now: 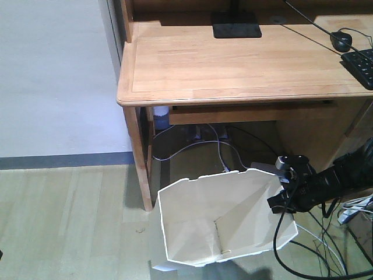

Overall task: Move trash bin to bedside with robot
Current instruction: 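Hold the bin in the right gripper while the base turns away from the desk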

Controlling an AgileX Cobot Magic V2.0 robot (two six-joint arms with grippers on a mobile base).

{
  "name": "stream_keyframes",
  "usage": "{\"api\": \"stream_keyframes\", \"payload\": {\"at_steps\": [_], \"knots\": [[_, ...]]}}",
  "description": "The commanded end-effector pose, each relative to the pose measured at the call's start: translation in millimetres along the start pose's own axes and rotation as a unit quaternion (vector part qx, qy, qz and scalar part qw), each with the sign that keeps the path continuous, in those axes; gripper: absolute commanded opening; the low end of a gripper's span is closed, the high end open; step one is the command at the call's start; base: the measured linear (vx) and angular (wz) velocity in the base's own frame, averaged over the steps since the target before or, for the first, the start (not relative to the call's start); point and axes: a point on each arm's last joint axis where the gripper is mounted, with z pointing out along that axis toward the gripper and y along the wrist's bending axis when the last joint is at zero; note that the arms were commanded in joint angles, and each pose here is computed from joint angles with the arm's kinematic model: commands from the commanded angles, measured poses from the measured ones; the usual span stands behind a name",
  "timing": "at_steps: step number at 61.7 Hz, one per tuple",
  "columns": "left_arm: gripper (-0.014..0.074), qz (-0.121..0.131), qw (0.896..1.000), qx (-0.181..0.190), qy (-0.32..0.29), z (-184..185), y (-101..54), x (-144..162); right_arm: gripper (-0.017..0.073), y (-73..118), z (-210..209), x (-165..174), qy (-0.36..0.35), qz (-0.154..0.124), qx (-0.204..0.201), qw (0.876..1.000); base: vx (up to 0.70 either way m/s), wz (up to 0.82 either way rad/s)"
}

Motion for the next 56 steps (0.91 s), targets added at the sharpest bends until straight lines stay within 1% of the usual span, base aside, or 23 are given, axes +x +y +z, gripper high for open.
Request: {"api": "stream_keyframes", "payload": {"at_steps": [1,37,56], "knots": [[-0.0007,-0.004,0.999,0.002,-0.032,0.5,-0.1,-0.8,-0.0006,16.0,-21.7,-18.1,-0.049,0.005,-0.064,0.997,0.00,0.00],[-0.0007,-0.004,0.999,0.002,-0.032,0.5,-0.1,-0.8,-0.0006,15.9,-21.7,-18.1,-0.049,0.005,-0.064,0.997,0.00,0.01],[-0.0007,-0.004,0.999,0.002,-0.032,0.5,-0.1,-0.8,-0.0006,15.7,-21.7,-18.1,-0.049,0.005,-0.063,0.997,-0.04,0.15]]}}
